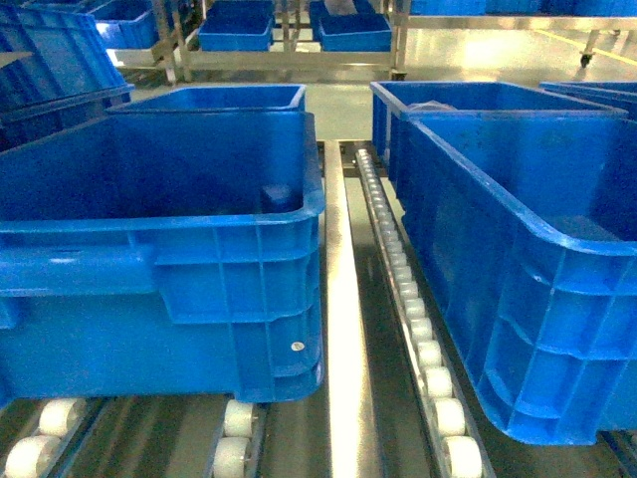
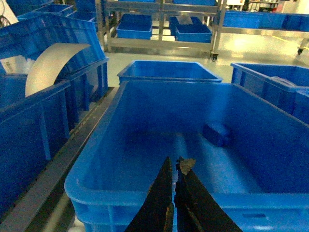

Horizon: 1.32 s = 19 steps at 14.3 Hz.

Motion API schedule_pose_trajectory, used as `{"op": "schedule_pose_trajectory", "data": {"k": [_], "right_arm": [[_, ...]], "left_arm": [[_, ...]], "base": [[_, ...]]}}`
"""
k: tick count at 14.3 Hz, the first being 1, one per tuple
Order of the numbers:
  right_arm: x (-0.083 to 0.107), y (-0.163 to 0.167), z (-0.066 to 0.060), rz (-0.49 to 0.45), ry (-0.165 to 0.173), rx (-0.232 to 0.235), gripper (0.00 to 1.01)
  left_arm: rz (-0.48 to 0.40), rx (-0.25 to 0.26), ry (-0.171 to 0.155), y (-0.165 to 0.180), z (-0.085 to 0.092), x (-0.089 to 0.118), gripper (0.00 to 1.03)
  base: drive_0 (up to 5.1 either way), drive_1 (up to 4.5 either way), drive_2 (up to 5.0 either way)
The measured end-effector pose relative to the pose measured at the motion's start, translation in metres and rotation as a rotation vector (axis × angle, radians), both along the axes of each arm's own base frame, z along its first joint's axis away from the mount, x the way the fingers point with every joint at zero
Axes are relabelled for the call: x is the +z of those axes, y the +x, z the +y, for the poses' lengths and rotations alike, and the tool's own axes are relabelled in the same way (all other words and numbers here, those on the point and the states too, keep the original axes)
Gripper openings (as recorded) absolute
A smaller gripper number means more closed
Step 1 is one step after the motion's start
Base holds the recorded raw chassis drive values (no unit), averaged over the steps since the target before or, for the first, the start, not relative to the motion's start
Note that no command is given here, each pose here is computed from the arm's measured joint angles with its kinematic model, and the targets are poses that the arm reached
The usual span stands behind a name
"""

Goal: Sort blue parts and orange caps into right shelf containers

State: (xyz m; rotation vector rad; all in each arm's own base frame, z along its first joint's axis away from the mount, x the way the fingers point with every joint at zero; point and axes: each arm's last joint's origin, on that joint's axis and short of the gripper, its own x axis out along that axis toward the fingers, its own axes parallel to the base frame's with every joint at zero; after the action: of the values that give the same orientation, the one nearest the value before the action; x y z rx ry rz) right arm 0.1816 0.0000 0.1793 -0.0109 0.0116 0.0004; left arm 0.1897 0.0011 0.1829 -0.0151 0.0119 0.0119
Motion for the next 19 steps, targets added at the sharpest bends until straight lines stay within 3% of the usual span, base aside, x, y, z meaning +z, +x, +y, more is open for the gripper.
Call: {"op": "schedule_pose_trajectory", "data": {"k": [5,6,8,10,14,19], "right_arm": [[-0.012,-0.028,0.000,-0.017,0.000,0.000,0.01],[-0.021,-0.034,0.000,0.033,0.000,0.000,0.01],[-0.014,-0.041,0.000,-0.014,0.001,0.000,0.01],[-0.013,-0.046,0.000,-0.004,0.001,0.000,0.01],[-0.008,-0.067,0.000,-0.026,0.003,0.000,0.01],[-0.009,-0.070,0.000,-0.025,0.003,0.000,0.01]], "left_arm": [[0.002,-0.012,0.000,-0.032,-0.001,-0.010,0.02],[-0.032,-0.011,0.000,-0.037,-0.001,-0.014,0.02],[0.025,-0.011,0.000,-0.045,-0.001,-0.024,0.02],[-0.012,-0.011,0.000,-0.052,-0.001,-0.017,0.02],[-0.022,-0.011,0.001,-0.073,-0.001,-0.013,0.02],[-0.023,-0.011,0.000,-0.076,-0.001,-0.013,0.02]], "base": [[0.0,0.00,0.0],[0.0,0.00,0.0],[0.0,0.00,0.0],[0.0,0.00,0.0],[0.0,0.00,0.0],[0.0,0.00,0.0]]}}
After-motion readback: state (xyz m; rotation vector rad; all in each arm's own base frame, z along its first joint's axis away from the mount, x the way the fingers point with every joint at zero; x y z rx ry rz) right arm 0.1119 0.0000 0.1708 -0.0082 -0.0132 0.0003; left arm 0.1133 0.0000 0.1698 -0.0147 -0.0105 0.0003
